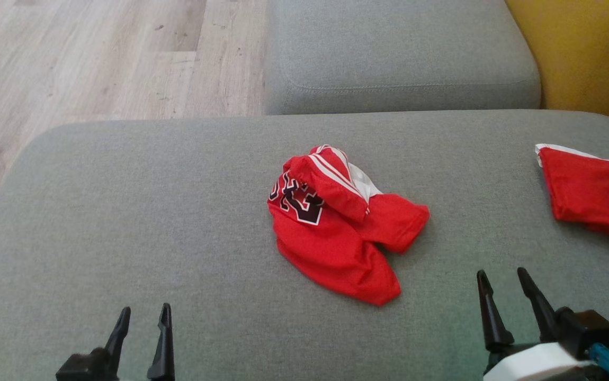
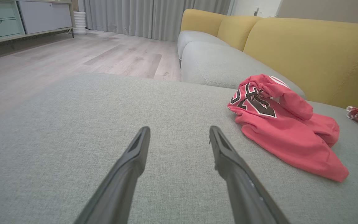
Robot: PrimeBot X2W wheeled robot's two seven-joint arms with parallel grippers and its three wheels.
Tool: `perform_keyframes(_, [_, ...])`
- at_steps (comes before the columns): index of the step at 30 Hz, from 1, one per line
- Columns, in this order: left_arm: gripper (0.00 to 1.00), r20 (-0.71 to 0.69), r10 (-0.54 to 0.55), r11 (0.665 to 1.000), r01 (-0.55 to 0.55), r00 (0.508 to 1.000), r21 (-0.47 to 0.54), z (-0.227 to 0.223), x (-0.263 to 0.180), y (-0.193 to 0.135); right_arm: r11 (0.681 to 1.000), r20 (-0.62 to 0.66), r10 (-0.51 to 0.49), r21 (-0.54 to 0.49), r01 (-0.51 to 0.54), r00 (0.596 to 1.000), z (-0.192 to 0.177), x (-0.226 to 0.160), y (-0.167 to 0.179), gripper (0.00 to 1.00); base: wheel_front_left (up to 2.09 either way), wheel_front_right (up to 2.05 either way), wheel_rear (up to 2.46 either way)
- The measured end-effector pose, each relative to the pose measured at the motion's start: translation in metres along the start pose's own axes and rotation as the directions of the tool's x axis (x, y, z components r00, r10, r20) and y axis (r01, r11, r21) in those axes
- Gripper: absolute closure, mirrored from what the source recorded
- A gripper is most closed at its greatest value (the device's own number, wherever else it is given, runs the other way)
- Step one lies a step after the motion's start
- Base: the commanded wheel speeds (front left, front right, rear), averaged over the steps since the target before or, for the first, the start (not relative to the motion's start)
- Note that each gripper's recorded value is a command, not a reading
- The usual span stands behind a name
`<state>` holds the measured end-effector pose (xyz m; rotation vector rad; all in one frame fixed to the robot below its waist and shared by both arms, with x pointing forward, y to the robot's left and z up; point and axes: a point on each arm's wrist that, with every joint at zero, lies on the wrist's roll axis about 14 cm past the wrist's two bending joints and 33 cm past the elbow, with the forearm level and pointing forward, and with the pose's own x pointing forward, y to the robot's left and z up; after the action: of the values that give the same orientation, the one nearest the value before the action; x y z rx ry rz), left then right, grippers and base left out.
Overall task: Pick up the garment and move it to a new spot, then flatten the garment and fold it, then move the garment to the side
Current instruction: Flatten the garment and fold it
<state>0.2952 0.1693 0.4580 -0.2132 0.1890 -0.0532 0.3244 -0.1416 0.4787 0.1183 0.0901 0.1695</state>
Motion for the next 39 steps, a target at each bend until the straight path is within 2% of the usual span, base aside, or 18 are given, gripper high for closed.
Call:
perform_keyframes(27, [0.00,-0.015,0.014,1.000,-0.014,1.000,0.004,-0.007,0.001,0.006,1.000,-0.048,0.009,0.012,-0.008,0.999,-0.016,0.005,0.002,0.00,0.00,0.00,0.00])
perform_keyframes(34, [0.00,-0.011,0.017,1.000,-0.017,1.000,0.004,-0.004,0.002,0.003,0.996,-0.002,0.083,-0.021,-0.083,0.997,0.014,0.051,0.022,0.00,0.00,0.00,0.00])
perform_keyframes(39, [0.00,-0.012,0.026,1.000,-0.027,1.000,-0.010,-0.005,0.005,-0.001,0.985,-0.091,0.162,-0.046,-0.167,0.983,0.004,0.089,0.048,0.00,0.00,0.00,0.00])
